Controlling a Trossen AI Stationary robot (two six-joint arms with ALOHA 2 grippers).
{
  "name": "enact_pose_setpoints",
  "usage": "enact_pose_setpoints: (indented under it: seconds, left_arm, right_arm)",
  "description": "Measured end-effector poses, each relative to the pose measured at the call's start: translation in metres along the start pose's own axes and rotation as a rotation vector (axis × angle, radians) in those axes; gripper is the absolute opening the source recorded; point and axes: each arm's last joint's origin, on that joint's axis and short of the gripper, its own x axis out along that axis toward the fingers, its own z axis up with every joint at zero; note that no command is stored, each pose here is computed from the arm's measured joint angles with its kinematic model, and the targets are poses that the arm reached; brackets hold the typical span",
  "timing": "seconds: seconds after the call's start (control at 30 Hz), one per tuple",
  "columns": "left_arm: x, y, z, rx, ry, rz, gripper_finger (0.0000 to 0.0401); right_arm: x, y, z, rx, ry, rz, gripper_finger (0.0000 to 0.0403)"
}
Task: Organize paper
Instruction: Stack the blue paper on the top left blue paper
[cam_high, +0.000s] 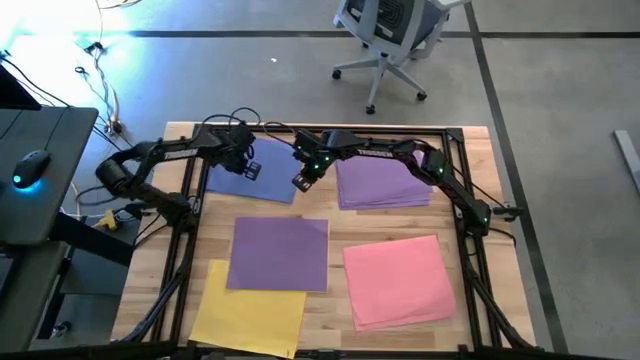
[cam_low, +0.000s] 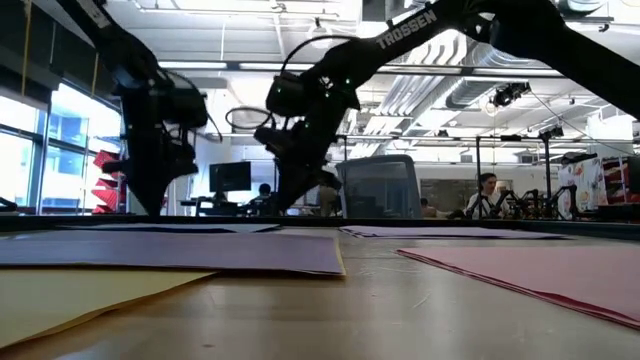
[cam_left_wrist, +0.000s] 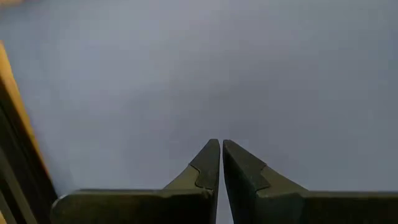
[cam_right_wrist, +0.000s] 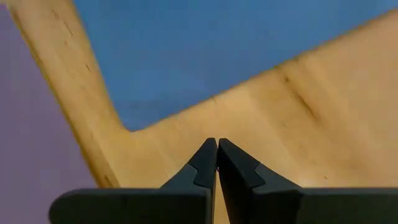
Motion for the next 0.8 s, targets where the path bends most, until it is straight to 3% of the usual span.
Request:
enact_pose_setpoints:
  seconds: [0.13, 0.23, 0.4, 0.53, 0.67, 0.8]
  left_arm:
    - [0.013, -0.008, -0.001, -0.01, 0.069, -0.019, 0.0]
    - [0.013, -0.015, -0.001, -0.055, 0.068, -0.058, 0.0]
    - [0.003, -0.025, 0.003, -0.146, 0.041, -0.204, 0.0]
    - [-0.017, -0.024, 0.007, -0.134, 0.026, -0.213, 0.0]
    - [-0.046, -0.015, 0.006, -0.074, 0.011, -0.128, 0.0]
    - [-0.062, -0.003, -0.005, -0.029, 0.051, 0.051, 0.0]
  right_arm:
    - [-0.052, 0.011, 0.007, -0.073, -0.096, -0.013, 0.0]
    - [-0.072, 0.012, 0.006, -0.11, -0.109, -0.035, 0.0]
    - [-0.083, 0.006, 0.005, -0.167, -0.096, -0.048, 0.0]
    - [-0.078, -0.002, 0.004, -0.133, -0.065, -0.066, 0.0]
    - [-0.078, -0.01, 0.002, -0.052, -0.031, -0.121, 0.0]
    - [-0.075, -0.018, -0.004, 0.041, 0.021, -0.222, 0.0]
